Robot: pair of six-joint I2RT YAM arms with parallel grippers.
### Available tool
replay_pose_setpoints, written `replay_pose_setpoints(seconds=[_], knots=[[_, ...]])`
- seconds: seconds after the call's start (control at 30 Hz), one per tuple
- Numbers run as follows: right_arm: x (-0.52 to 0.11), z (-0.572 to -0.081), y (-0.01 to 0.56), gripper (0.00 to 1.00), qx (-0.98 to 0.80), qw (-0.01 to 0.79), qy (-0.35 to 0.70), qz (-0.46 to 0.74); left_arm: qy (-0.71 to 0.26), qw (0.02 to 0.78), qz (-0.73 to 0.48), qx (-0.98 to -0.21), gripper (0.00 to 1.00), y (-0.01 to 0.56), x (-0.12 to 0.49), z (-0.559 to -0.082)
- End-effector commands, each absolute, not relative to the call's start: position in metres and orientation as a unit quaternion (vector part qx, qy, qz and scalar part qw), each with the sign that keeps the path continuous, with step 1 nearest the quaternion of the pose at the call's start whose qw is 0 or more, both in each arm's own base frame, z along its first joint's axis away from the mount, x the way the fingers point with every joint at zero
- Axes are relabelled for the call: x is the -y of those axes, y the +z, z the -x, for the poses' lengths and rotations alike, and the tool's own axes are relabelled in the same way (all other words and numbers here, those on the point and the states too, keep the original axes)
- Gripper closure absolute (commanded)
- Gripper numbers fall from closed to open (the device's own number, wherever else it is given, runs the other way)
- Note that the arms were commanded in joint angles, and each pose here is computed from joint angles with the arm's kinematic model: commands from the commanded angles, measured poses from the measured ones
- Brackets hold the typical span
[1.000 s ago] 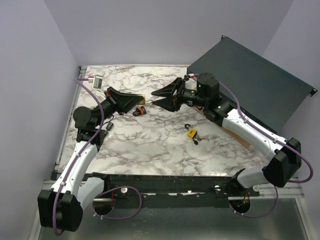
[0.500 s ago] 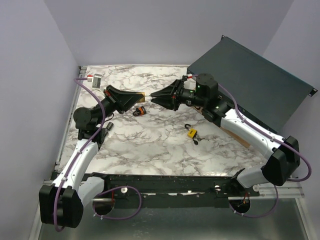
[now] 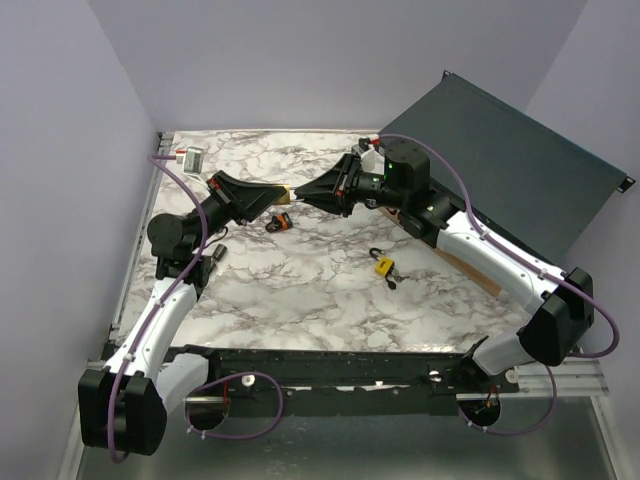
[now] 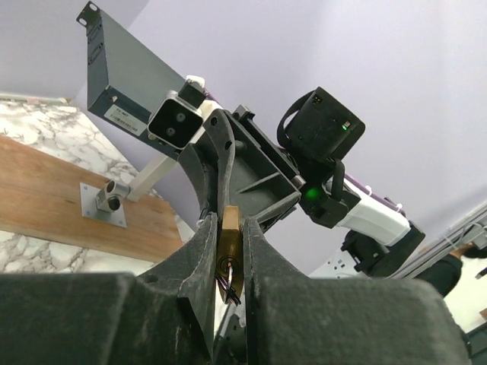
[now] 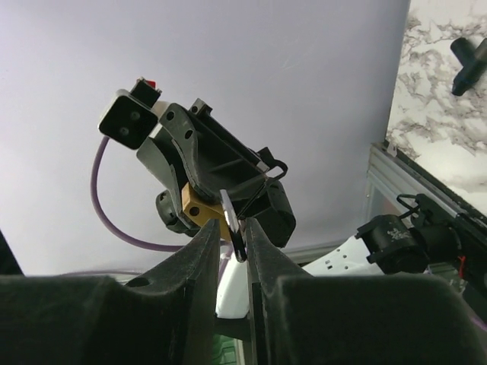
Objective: Lock with the key
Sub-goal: Lock the lock.
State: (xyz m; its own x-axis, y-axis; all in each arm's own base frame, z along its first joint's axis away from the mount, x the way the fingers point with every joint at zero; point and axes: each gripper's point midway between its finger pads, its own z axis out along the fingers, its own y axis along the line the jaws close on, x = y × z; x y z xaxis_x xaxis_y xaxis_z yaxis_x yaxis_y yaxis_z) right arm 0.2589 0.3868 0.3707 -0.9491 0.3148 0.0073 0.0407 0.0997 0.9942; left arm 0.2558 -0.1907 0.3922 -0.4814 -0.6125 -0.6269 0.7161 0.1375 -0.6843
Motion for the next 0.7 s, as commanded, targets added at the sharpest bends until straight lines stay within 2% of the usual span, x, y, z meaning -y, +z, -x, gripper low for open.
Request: replay_pose_setpoints(seconds=[0.0,0.2,0.33,0.5,0.67], knots=[[-0.382,-0.260,0.401,0.79,-0.721,0.174,0.666,-0.083,-0.666,0.488,-0.033,-0.564,1.00,0.397,0.192,-0.254],[-0.379,-0.257,0.407,0.99,-0.728,0.215,0.649,-0.050,-0.681,0.463,-0.024,-0.567,1.00,0.395,0.194,-0.249],[-0.378,-0.253,0.413,0.99,-0.727,0.237,0.645,-0.015,-0.680,0.443,-0.027,-0.584,1.00,0.393,0.196,-0.245],[-0.370,-0.250,0.423,0.99,-0.721,0.286,0.631,0.015,-0.690,0.412,-0.028,-0.595,0.93,0.390,0.199,-0.234],[-0.365,-0.249,0.425,0.99,-0.724,0.300,0.621,0.020,-0.701,0.389,-0.023,-0.597,0.89,0.388,0.200,-0.228]])
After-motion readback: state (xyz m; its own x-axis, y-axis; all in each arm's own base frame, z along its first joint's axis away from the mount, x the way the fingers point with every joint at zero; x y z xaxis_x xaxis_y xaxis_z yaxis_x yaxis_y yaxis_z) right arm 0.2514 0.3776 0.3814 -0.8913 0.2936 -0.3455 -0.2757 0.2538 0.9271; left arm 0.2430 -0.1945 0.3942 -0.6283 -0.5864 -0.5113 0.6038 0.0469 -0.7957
